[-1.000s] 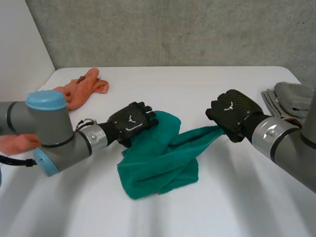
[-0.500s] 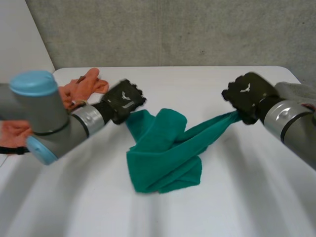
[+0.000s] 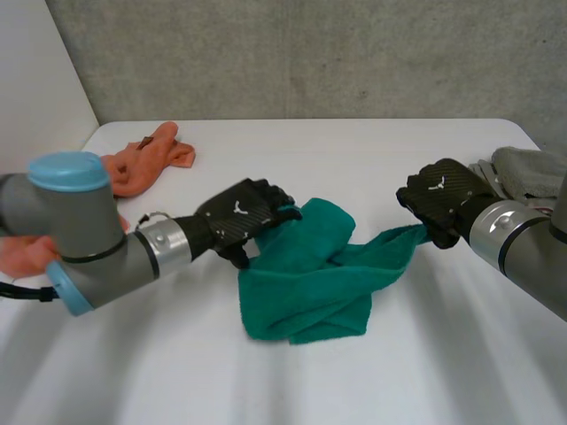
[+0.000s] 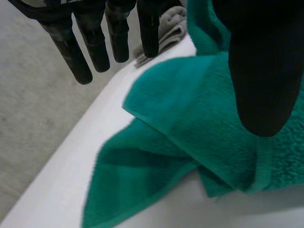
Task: Fold the laundry.
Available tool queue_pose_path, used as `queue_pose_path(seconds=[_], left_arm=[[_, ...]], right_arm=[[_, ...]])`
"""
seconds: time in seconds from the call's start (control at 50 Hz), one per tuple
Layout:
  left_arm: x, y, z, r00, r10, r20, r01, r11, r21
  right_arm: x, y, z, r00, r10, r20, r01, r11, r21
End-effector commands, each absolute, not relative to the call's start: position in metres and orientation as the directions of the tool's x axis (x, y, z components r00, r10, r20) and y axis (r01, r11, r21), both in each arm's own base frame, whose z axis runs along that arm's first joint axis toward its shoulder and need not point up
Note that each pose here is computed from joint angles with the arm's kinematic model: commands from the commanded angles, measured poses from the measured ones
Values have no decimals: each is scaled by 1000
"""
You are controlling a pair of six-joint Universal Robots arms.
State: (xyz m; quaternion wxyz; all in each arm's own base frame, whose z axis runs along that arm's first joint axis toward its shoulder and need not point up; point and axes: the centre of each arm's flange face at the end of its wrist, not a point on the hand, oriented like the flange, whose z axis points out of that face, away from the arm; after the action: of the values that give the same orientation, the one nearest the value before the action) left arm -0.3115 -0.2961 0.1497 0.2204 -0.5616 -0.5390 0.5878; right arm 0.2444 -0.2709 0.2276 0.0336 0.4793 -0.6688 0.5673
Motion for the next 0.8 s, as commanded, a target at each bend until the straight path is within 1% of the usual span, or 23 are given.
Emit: queue_pose_path(seconds=[0.02,0.06,0.28,0.4,0.48,0.5,0.56,0.62,0.7,0.8], left_arm=[[-320,-298,133,-245,874,-419,361,-319,-876],[-326,-296,131,-232,876,-422,358,-327,-875],[-334,-293,115,-208,889,-409,361,-319,-877],[-336,-298,116,-237,871,-430,380,-324,-866],[-337,-303,124,-280,837,-470,406,-340,-848],[-337,-307,128,-301,816,-494,417,-353,-838],[-337,-312,135,-324,791,-518,415,-373,-830],[-337,-313,139,-328,781,-532,407,-392,-825],[-337,-309,139,-325,790,-520,406,-380,-831],[-336,-301,136,-304,807,-507,406,-372,-835]], right_arm=[[243,-271,224,-540,-605,585,-678,-99,-728],[243,-270,223,-538,-606,586,-679,-100,-727],[242,-268,215,-537,-611,582,-681,-94,-727],[242,-267,212,-536,-613,581,-680,-94,-727],[243,-267,213,-536,-611,583,-679,-98,-727],[243,-267,213,-536,-611,583,-679,-98,-727],[243,-267,214,-536,-610,583,-679,-99,-728],[243,-267,214,-536,-610,583,-679,-99,-728],[242,-266,212,-535,-613,581,-680,-95,-727],[242,-266,211,-535,-616,578,-679,-93,-728]])
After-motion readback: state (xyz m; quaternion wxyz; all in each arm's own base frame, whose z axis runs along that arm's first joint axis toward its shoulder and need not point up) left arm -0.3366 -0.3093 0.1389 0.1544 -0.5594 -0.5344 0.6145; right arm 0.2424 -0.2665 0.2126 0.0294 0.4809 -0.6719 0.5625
